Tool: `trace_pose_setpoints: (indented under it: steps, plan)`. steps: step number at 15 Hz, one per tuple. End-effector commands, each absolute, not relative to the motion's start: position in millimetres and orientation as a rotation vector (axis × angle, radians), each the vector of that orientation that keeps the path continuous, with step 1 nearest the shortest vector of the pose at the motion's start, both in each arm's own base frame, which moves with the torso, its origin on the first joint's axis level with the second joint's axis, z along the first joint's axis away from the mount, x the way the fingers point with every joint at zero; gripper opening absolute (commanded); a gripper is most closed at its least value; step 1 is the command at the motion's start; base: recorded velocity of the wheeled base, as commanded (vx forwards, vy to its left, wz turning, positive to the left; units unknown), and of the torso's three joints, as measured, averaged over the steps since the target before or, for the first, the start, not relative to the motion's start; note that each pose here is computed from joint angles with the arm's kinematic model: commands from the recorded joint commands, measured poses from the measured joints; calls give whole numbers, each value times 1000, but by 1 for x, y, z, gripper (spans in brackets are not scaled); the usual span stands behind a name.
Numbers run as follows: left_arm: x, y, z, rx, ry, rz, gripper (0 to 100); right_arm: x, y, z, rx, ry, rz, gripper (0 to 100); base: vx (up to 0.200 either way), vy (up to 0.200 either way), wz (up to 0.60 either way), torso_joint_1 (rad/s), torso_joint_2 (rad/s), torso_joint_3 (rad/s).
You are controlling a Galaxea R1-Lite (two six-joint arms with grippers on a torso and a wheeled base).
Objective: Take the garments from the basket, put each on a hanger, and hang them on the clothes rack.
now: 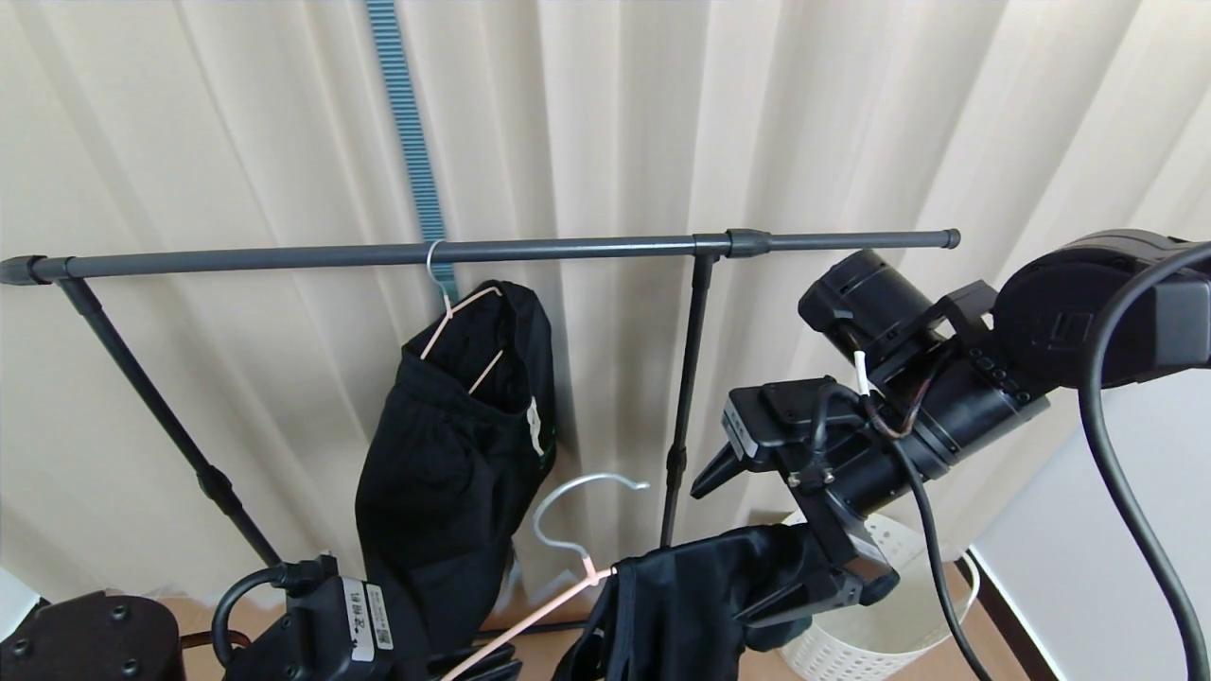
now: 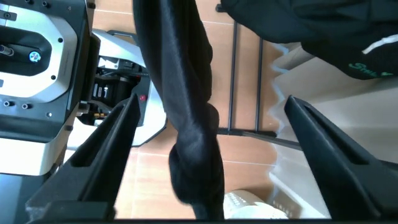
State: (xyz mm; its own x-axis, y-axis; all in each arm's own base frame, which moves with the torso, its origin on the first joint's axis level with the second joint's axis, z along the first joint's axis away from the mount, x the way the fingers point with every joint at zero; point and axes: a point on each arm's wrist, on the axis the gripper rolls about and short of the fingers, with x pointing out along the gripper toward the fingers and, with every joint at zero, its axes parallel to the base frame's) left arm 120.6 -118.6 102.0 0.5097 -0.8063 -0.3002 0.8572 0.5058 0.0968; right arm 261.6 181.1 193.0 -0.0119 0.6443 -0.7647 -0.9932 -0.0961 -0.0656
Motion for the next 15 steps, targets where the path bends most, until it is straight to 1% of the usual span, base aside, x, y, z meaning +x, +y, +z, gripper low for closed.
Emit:
trace_pose_setpoints:
  steps: [1, 4, 7, 8, 12, 14, 15]
  plan:
    - [121, -119, 102, 246, 226, -1013, 0, 260, 181, 189, -764, 615, 1527, 0, 0, 0, 0, 0, 0, 0]
    - [121, -119, 103, 244, 221, -1013, 0, 257, 182, 190, -767, 611, 1534, 0, 0, 0, 0, 0, 0, 0]
    - [120, -118, 102, 251, 226, -1014, 0, 248, 177, 202, -772, 572, 1527, 0, 0, 0, 0, 0, 0, 0]
    - [120, -118, 102, 251, 226, -1014, 100, 246, 176, 203, -768, 567, 1533, 0, 0, 0, 0, 0, 0, 0]
    - [120, -118, 103, 248, 217, -1013, 100, 236, 177, 207, -768, 555, 1549, 0, 0, 0, 0, 0, 0, 0]
    - [121, -117, 106, 234, 209, -1004, 100, 234, 175, 215, -766, 530, 1515, 0, 0, 0, 0, 0, 0, 0]
    - [125, -114, 106, 228, 210, -976, 100, 233, 174, 219, -790, 524, 1476, 0, 0, 0, 0, 0, 0, 0]
